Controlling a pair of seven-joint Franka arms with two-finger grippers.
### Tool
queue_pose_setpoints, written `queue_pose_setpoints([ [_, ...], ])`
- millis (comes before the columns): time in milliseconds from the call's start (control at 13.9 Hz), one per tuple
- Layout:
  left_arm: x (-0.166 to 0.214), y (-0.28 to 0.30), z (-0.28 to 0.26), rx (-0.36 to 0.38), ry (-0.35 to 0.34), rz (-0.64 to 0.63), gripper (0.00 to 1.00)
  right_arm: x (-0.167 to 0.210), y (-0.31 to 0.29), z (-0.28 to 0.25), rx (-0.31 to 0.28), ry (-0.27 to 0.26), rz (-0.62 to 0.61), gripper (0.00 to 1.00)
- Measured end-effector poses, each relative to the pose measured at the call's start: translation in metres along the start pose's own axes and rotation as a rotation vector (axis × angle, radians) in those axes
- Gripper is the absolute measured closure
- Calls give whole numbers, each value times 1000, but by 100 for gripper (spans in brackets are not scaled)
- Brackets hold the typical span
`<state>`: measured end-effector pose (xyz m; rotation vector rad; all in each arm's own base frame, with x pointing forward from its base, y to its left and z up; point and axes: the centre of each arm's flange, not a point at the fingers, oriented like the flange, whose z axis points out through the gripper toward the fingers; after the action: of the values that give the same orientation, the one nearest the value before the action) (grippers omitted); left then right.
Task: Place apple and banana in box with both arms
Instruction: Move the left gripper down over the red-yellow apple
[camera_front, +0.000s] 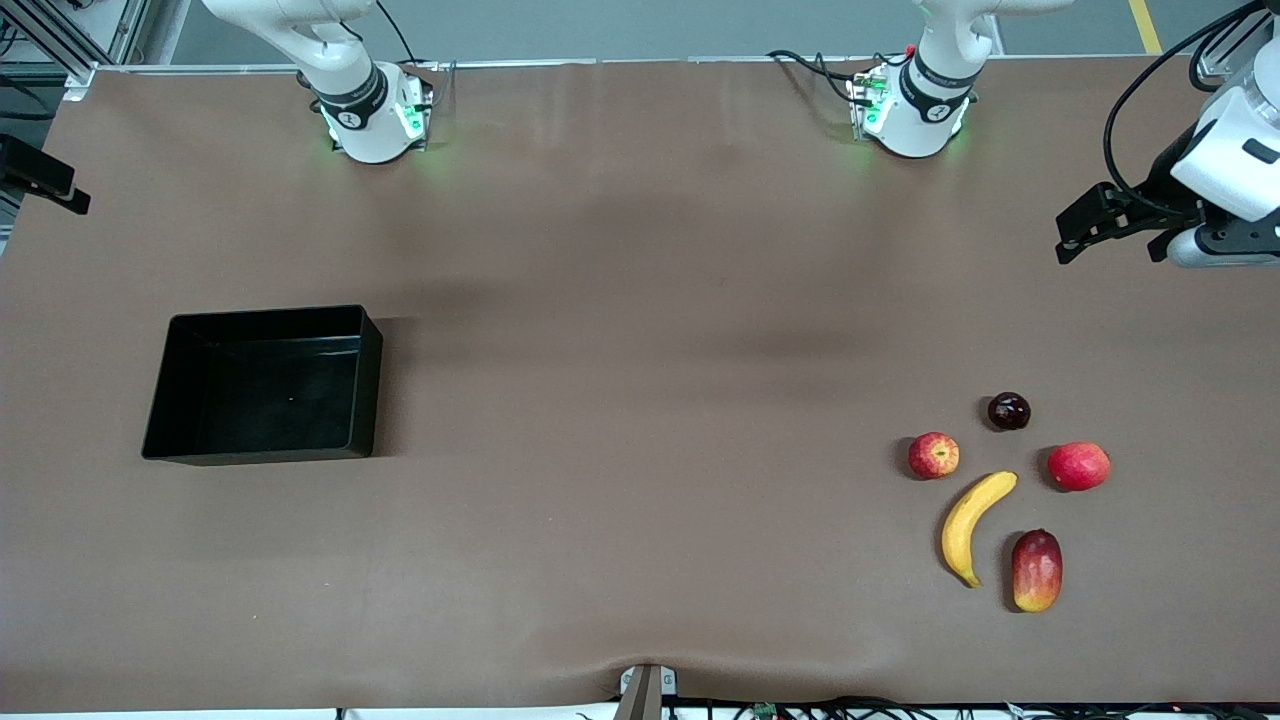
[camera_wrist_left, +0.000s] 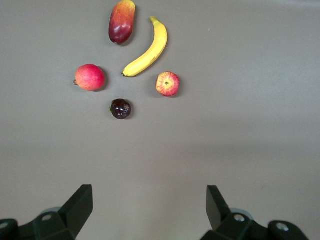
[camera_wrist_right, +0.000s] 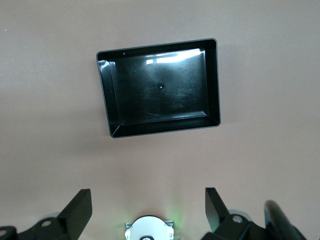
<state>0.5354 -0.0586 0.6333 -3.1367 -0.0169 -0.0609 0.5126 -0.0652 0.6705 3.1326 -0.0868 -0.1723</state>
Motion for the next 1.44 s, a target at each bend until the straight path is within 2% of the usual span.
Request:
queue_pose_setpoints([
  [503,13,-3,20,8,-24,-6,0,0,5,1,1,-2,9,0],
  [933,71,-7,109,19,-58,-10,0,11,36,13,3,-18,22,0],
  [1149,101,-11,173,16,-57,-16,0,35,56,47,-3,-83,54,0],
  [1436,124,-1,271,9,-92,0,0,74,89,119,-8,-190,82,0],
])
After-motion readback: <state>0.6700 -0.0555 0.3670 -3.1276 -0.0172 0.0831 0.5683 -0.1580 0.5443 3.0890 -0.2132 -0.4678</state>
